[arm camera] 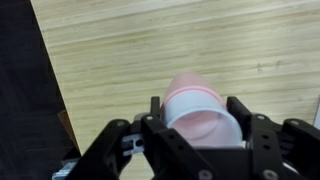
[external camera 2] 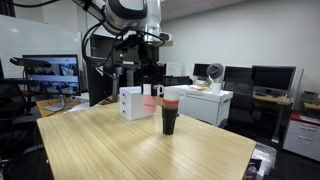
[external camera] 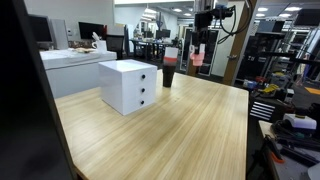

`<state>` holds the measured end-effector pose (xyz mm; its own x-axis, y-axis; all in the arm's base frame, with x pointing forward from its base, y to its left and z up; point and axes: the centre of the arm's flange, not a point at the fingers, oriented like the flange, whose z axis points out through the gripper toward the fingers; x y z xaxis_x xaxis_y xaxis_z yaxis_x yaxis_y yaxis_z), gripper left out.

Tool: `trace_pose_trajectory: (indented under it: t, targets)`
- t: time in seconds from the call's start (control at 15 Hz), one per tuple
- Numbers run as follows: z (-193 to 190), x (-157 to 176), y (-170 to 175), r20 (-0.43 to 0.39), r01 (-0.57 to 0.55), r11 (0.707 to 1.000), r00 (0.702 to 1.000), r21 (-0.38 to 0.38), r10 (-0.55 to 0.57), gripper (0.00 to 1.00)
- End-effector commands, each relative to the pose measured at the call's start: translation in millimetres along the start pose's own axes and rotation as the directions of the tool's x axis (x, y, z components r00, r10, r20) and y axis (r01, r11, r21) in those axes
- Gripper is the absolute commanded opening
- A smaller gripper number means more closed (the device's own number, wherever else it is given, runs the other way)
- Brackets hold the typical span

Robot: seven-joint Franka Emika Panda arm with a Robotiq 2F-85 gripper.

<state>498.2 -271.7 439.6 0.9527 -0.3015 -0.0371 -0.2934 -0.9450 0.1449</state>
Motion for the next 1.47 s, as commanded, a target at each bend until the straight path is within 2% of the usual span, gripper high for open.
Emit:
trace_pose_trajectory:
  t: [0.0,0.33,0.6,0.87,1.4]
  targets:
    - [-41.2,17.8,-1.2,-0.010,-0.007,0.999,1.000,0.050,0.007,0.42]
    - [-103.1,45.3,2.3,-0.063,-0.073,0.986,0.995,0.149,0.084,0.42]
    - [-132.4,80.1,6.4,-0.105,-0.131,0.973,0.983,0.190,0.153,0.42]
    - [-129.4,101.0,5.8,-0.113,-0.156,0.969,0.977,0.189,0.179,0.42]
    - [-94.4,129.5,1.2,-0.097,-0.160,0.974,0.979,0.160,0.177,0.42]
